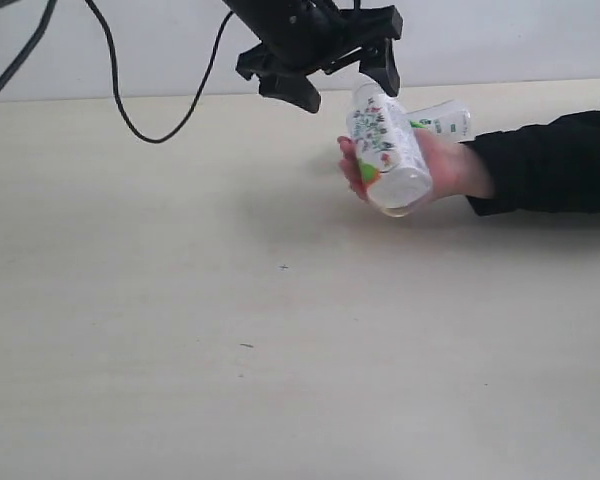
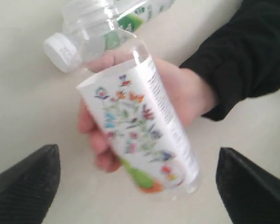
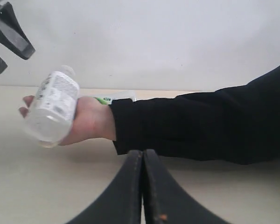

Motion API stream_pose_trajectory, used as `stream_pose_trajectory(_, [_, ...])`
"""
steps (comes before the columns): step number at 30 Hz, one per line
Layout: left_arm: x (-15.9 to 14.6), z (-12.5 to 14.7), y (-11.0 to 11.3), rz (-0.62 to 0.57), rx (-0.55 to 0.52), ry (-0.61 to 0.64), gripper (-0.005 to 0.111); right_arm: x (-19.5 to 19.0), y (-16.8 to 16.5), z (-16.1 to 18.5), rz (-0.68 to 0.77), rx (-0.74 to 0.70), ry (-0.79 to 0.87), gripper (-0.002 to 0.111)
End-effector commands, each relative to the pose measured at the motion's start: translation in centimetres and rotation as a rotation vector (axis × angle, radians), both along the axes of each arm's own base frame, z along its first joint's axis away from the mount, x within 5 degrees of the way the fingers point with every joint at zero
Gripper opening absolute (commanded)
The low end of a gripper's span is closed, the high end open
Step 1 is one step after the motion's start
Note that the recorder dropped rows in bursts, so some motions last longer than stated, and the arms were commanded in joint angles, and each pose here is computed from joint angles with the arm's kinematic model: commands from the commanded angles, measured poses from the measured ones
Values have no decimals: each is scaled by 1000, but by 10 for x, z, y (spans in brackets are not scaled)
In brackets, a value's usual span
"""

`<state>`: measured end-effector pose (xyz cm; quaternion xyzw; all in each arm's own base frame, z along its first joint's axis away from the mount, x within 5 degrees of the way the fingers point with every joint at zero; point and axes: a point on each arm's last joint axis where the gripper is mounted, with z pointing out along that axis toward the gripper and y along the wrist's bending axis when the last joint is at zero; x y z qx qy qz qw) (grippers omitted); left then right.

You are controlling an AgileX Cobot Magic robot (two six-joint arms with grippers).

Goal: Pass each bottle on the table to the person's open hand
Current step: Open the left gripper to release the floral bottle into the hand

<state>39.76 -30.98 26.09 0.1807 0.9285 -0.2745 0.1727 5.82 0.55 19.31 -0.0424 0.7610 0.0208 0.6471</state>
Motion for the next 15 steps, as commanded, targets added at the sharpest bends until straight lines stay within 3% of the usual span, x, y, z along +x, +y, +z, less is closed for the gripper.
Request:
stream_pose_trajectory(1, [-16, 23, 9, -158, 58, -25, 73, 0, 0, 0, -6, -2, -16, 0])
stream_pose_trajectory(2, [-18, 24, 10, -167, 65, -13, 67, 0, 0, 0, -6, -2, -16, 0])
stream_pose_trajectory(4, [-21, 25, 11, -181, 71, 11, 43, 0, 0, 0, -6, -2, -16, 0])
stream_pose_trajectory(7, [-23, 23, 12, -180, 77, 21, -1, 0, 0, 0, -6, -2, -16, 0])
stream_pose_trajectory(15, [-31, 13, 19, -163, 11, -111, 0, 0, 0, 0, -6, -4, -17, 0])
